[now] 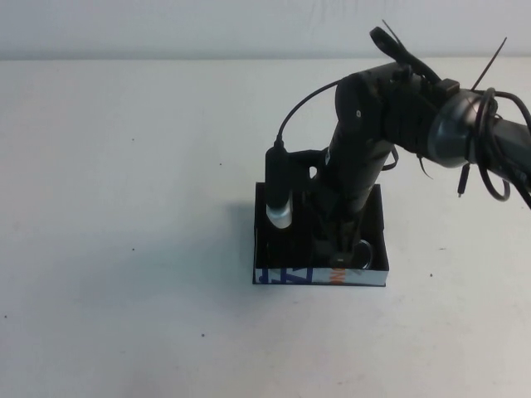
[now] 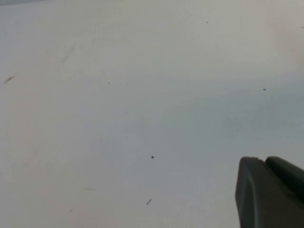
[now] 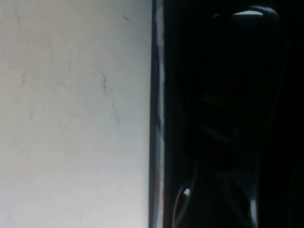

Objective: Take glasses out of glasses case
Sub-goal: Pick up the glasses from the glasses case, then place the glasses on the table

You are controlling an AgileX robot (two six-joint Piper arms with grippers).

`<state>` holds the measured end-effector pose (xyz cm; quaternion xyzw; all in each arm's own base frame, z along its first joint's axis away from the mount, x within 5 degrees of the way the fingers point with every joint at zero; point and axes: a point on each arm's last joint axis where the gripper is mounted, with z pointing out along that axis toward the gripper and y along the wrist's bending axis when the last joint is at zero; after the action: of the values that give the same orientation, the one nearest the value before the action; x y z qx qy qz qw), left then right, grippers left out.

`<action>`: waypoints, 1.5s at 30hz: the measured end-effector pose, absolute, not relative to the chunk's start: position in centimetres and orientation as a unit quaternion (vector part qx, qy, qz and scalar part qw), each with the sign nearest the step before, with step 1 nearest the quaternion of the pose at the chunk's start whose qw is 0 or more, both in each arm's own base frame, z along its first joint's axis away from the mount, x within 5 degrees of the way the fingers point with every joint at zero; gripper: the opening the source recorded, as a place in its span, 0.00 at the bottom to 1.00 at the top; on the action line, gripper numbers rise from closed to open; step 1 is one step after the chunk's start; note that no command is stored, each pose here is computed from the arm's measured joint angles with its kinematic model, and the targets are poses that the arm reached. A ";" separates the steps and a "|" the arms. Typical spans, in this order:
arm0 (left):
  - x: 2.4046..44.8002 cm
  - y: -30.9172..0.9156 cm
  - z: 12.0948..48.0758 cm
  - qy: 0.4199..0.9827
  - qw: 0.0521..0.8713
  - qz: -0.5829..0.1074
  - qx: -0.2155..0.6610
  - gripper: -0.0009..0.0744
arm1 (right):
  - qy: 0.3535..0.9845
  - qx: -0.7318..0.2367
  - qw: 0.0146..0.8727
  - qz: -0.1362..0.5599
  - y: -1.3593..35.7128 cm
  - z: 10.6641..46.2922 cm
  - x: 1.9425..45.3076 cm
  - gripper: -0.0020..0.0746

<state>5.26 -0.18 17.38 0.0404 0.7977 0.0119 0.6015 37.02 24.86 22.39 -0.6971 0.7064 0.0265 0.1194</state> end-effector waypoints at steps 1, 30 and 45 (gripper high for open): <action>5.3 -0.2 17.4 0.798 0.602 0.012 0.040 0.01 | 0.706 -0.698 0.120 0.025 24.9 22.2 37.1 0.49; 5.3 -0.2 17.4 0.798 0.602 0.012 0.040 0.01 | 0.717 -0.687 0.110 0.039 25.4 21.2 37.5 0.10; 5.3 -0.2 17.4 0.798 0.602 0.012 0.040 0.01 | 0.945 -0.266 0.153 0.111 13.3 32.3 34.3 0.10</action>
<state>5.26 -0.18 17.38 0.0404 0.7977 0.0119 0.6015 34.30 13.27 32.28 -0.2658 0.9453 0.1114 0.1530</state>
